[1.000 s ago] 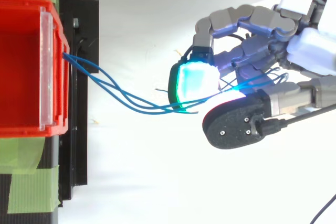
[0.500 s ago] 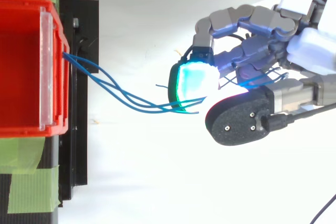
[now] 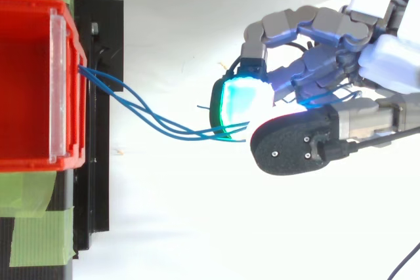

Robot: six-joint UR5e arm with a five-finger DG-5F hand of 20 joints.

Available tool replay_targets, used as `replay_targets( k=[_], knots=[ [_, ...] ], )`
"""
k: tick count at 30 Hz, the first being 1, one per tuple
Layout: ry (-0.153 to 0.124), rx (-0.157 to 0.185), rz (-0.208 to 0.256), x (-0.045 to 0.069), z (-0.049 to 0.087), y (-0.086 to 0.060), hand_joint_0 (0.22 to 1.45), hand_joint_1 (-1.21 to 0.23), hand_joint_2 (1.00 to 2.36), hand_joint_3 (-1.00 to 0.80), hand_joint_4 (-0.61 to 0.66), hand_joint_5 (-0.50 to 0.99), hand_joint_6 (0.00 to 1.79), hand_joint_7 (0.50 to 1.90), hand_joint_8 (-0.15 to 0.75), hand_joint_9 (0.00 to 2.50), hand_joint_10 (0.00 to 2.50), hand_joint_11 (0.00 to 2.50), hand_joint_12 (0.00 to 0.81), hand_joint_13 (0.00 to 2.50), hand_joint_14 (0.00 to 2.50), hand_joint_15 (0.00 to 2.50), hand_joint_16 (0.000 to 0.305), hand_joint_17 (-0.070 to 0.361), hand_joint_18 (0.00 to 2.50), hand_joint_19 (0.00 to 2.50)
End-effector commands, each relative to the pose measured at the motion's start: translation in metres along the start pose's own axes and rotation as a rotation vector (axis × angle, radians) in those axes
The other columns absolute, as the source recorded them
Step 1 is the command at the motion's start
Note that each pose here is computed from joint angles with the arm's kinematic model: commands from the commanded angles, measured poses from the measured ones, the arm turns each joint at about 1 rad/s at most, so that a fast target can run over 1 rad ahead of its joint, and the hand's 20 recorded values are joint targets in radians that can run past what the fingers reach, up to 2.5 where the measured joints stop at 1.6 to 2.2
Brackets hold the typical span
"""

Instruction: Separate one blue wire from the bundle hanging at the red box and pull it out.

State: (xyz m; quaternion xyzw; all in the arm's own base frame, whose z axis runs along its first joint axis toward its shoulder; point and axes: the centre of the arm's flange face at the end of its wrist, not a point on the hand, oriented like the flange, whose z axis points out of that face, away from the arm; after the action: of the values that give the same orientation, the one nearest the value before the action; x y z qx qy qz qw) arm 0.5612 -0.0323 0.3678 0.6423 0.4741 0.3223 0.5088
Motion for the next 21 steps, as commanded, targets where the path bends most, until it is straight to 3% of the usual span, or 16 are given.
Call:
replay_targets(
  k=[1, 14, 21],
  knots=[
    [0.000, 0.001, 0.000, 0.0000, -0.0001, -0.0003, 0.65, -0.67, 1.03, -0.10, 0.05, -0.22, 0.81, 1.12, 0.265, 0.83, 0.01, 1.50, 0.319, 1.11, 2.50, 0.37, 0.048, 0.108, 0.95, 1.21],
    [0.000, 0.001, 0.000, 0.0000, -0.0001, -0.0003, 0.67, -0.91, 1.02, -0.26, 0.04, -0.24, 0.80, 1.19, 0.253, 0.68, 0.01, 1.50, 0.327, 1.01, 2.50, 0.40, 0.049, 0.111, 0.85, 1.21],
    [0.000, 0.000, 0.001, 0.0001, 0.0000, 0.0004, 0.70, -0.95, 1.02, -0.31, 0.03, -0.24, 0.81, 1.19, 0.251, 0.67, 0.01, 1.48, 0.318, 1.00, 2.50, 0.40, 0.049, 0.111, 0.85, 1.19]
  ],
)
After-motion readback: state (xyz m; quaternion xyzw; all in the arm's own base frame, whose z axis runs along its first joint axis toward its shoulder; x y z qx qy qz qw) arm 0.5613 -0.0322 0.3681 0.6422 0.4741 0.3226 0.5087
